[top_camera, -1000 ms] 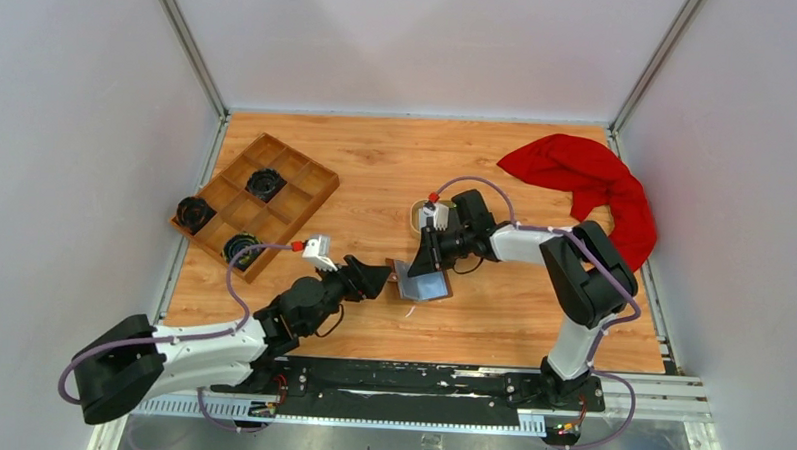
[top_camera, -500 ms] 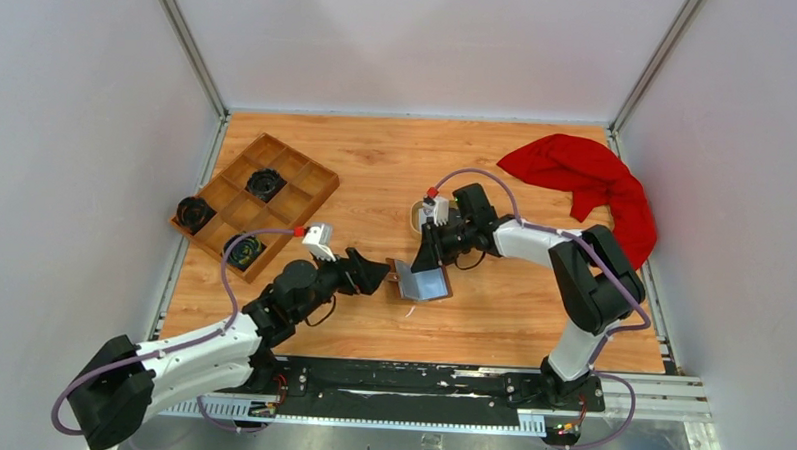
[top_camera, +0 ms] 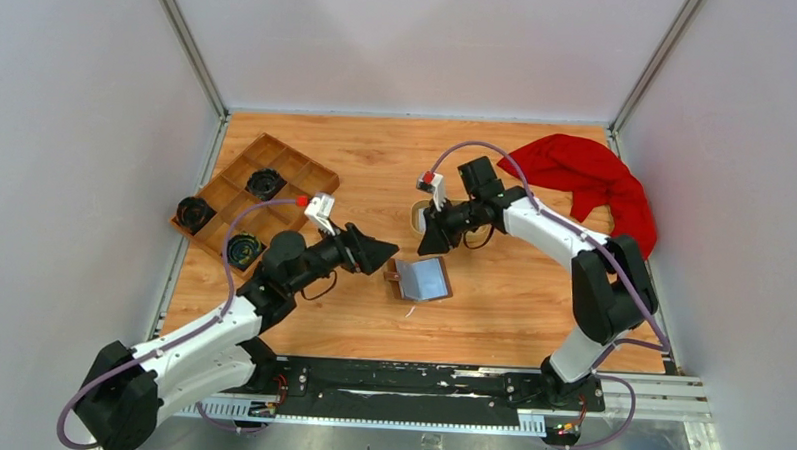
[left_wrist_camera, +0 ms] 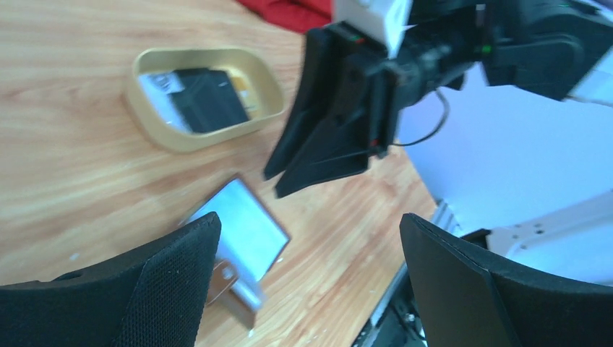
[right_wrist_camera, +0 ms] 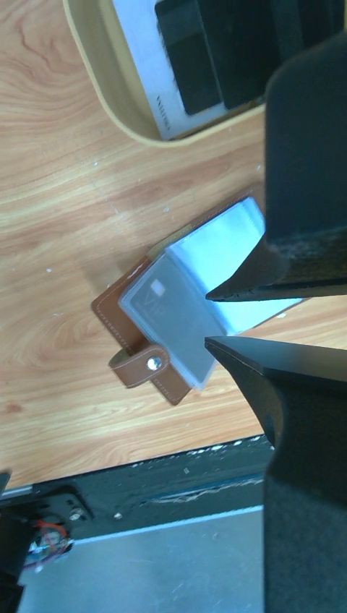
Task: Put the credit cards into the card holder
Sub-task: Turn over the card holder at the center of the board.
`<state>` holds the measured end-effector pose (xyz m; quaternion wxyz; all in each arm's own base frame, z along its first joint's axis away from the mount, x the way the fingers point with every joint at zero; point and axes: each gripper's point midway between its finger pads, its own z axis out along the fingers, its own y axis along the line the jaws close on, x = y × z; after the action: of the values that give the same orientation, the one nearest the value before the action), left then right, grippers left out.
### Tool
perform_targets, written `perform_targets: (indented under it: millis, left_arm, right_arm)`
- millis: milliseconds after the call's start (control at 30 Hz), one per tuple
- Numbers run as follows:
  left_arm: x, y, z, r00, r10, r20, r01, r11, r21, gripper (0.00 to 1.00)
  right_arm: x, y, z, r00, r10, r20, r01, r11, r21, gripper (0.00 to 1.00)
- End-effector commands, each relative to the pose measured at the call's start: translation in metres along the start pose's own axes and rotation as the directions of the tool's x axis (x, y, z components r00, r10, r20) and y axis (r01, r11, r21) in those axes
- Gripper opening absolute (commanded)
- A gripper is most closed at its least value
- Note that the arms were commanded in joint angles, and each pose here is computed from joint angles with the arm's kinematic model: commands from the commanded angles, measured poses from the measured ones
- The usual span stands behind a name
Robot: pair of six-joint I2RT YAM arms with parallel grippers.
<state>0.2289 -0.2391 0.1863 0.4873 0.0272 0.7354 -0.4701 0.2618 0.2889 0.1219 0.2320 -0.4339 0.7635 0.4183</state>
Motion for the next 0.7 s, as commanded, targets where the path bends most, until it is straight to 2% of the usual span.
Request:
perform_targets:
  millis: [0,67,200,233,367,500,600,633,667]
  left_arm:
    - [-0.012,-0.042,0.012,0.997,-0.015,-0.07,0.025,0.989,0.146,0.96]
    - [-0.008,-0.045,0.021,0.991,-0.053,-0.121,0.071,0.986,0.149,0.92]
    - [0.014,-0.053,0.044,0.969,-0.083,-0.232,0.12,0.982,0.147,0.74]
    - [0.025,-0.057,0.051,0.961,-0.079,-0.265,0.122,0.981,0.15,0.66]
    - [0.052,-0.056,0.067,0.935,-0.082,-0.345,0.133,0.983,0.126,0.42]
    - [0.068,-0.033,0.068,0.93,-0.073,-0.36,0.1,0.993,0.06,0.36]
    - [0.086,-0.012,0.066,0.91,-0.052,-0.41,0.053,0.999,-0.009,0.33]
    - [0.093,-0.004,0.066,0.902,-0.049,-0.429,0.04,0.999,-0.031,0.31]
    - [0.1,0.005,0.065,0.893,-0.05,-0.448,0.028,0.998,-0.057,0.3]
  right_arm:
    - [0.009,-0.006,-0.019,0.997,-0.046,-0.069,0.045,0.999,-0.017,0.29]
    - [0.007,-0.015,-0.028,0.996,-0.06,-0.068,0.062,0.998,0.03,0.31]
    - [0.019,-0.027,-0.031,0.996,-0.02,-0.085,0.025,0.998,0.059,0.31]
    - [0.023,-0.03,-0.031,0.996,-0.003,-0.092,0.008,0.998,0.058,0.31]
    - [0.021,-0.041,-0.045,0.997,0.043,-0.058,-0.039,0.997,0.069,0.3]
    - [0.015,-0.055,-0.068,1.0,0.009,-0.027,-0.005,0.988,0.152,0.3]
    - [0.001,-0.07,-0.089,0.995,-0.093,-0.043,0.101,0.955,0.279,0.3]
    - [-0.008,-0.078,-0.097,0.989,-0.14,-0.046,0.147,0.931,0.335,0.32]
    - [-0.017,-0.083,-0.104,0.98,-0.195,-0.044,0.197,0.906,0.375,0.41]
